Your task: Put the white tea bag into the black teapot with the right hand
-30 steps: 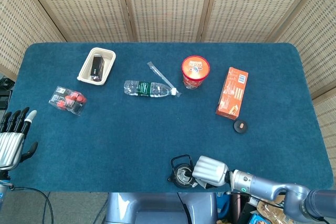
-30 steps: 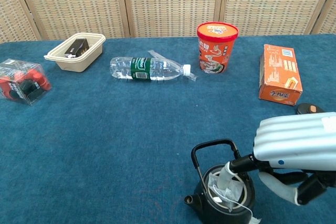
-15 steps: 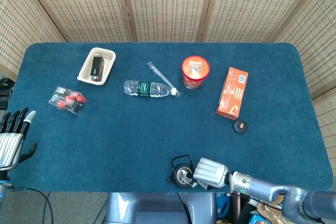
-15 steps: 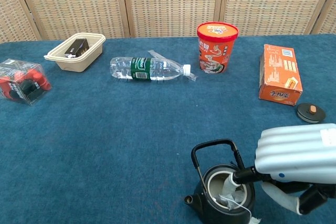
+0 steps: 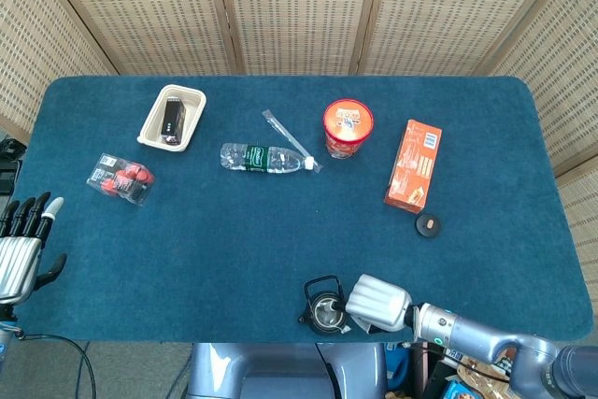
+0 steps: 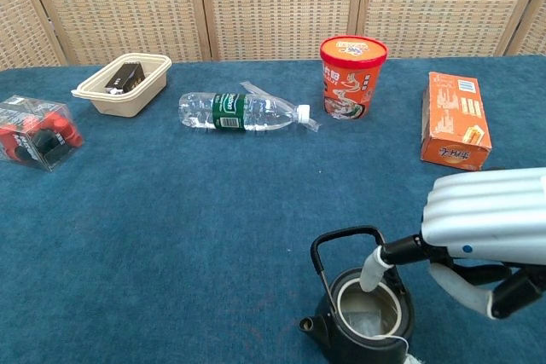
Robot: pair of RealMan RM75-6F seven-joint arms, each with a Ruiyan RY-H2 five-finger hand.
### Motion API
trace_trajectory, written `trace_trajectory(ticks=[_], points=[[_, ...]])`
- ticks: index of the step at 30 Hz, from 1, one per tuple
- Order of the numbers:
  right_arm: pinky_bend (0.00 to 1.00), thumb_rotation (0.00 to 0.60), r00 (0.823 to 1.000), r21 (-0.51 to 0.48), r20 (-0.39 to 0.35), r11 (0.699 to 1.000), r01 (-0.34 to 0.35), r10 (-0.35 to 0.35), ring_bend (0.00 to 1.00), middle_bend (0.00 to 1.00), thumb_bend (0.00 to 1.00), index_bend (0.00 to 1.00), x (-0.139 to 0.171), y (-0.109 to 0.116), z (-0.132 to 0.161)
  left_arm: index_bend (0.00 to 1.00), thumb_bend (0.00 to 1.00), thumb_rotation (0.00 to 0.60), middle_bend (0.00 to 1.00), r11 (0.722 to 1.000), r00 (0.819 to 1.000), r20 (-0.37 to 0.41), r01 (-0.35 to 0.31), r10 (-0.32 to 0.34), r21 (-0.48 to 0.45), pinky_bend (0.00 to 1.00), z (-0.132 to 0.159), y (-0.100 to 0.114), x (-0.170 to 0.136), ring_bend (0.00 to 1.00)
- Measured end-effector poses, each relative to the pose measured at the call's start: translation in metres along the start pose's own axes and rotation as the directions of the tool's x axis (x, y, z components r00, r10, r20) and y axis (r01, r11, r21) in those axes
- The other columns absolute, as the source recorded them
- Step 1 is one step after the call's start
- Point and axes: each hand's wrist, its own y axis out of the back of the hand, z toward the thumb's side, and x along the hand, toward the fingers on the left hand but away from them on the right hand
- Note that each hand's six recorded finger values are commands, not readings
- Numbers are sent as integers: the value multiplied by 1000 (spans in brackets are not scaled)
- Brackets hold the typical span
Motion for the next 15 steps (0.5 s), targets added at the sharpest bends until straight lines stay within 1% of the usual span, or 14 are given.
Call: trace_trajectory(ticks=[12, 14, 15], points=[[1000, 486, 1000, -6, 3, 1000, -24, 24, 990, 990, 1000, 253, -1, -10, 3, 34, 369, 600, 0, 1000, 1000, -1, -2, 2, 1, 0, -1, 1, 0, 0], [1000, 486, 1000, -5, 8, 1000, -18, 18, 990, 989, 1000, 253, 0, -9, 2, 34, 369, 600, 0, 1000, 1000, -2, -5, 5, -1, 0, -1, 1, 0, 0], [1000, 488, 1000, -6, 15, 1000, -5, 5, 990, 989, 1000, 253, 0, -6, 0, 34, 369, 600, 0, 1000, 1000, -3, -6, 6, -2, 0, -1, 1, 0, 0]])
